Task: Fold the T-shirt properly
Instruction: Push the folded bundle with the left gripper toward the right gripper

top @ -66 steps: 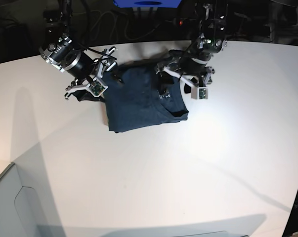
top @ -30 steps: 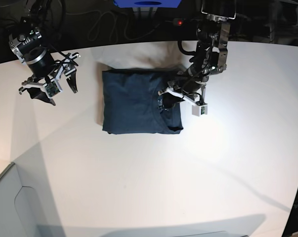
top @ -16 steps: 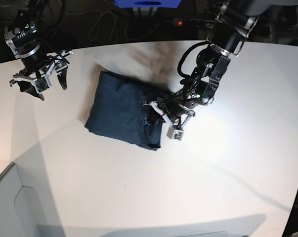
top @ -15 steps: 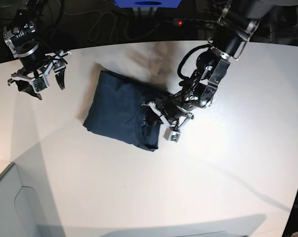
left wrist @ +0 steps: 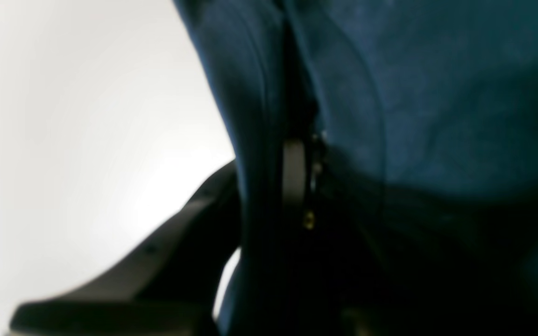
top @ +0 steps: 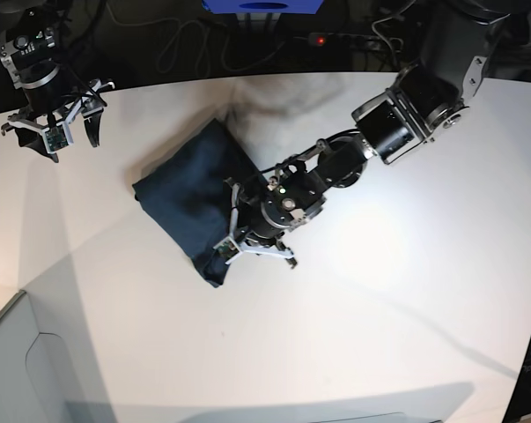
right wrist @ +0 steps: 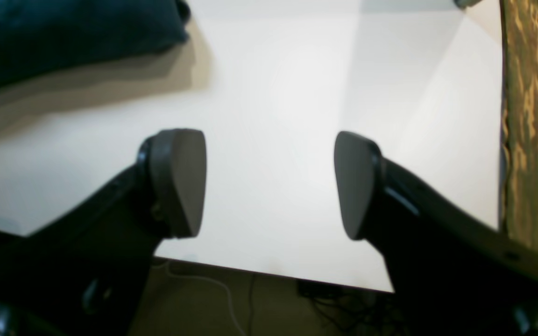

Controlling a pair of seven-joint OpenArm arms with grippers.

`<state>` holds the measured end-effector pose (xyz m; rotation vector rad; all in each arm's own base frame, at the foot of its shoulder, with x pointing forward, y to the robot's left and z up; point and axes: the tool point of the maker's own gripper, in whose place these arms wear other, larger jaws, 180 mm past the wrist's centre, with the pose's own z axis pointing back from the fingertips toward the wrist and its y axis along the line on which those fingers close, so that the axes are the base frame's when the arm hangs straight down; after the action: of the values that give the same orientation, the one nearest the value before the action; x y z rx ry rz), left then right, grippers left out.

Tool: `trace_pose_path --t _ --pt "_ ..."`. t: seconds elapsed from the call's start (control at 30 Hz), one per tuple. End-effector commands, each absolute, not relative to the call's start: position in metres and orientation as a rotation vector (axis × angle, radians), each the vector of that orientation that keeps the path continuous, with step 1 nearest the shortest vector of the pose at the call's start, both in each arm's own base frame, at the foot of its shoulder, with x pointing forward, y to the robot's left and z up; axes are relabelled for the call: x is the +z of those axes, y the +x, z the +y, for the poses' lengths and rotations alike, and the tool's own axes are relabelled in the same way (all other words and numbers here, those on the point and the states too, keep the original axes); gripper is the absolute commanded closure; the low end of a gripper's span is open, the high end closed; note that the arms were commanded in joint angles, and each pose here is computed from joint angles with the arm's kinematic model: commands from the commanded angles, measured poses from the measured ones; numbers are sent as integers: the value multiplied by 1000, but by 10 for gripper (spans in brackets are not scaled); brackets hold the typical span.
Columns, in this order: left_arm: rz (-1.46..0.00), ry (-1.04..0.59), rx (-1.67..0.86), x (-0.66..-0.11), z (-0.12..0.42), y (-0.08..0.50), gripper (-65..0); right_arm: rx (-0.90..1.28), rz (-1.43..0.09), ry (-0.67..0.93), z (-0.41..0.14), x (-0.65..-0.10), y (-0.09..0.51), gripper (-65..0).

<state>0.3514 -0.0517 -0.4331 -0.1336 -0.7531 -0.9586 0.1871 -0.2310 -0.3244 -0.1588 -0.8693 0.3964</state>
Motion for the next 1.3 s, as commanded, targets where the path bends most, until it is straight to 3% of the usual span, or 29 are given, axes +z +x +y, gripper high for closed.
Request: trace_pose_path --t 0.0,0.2,0.63,0.7,0.83,0.93,1.27 --pt "-678 -132 -1036 -442 -53 340 0 405 -893 -144 -226 -319 186 -406" --pt "-718 -55 -1315 -433 -79 336 0 394 -871 -131 -223 -325 177 -406" --pt "-829 -74 -1437 -406 -104 341 0 378 -865 -126 -221 -327 175 -406" --pt "-837 -73 -1434 -404 -105 342 -49 379 -865 -123 -220 -327 175 -406" --pt "-905 -94 -1446 -383 -116 340 -230 380 -870 -120 -219 -327 177 -406" --pt "-953 -95 -1435 -367 -114 344 -328 380 -873 -119 -218 -326 178 -406" --pt "-1205 -104 -1278 -276 -105 378 -355 363 -893 -92 -208 -326 180 -404"
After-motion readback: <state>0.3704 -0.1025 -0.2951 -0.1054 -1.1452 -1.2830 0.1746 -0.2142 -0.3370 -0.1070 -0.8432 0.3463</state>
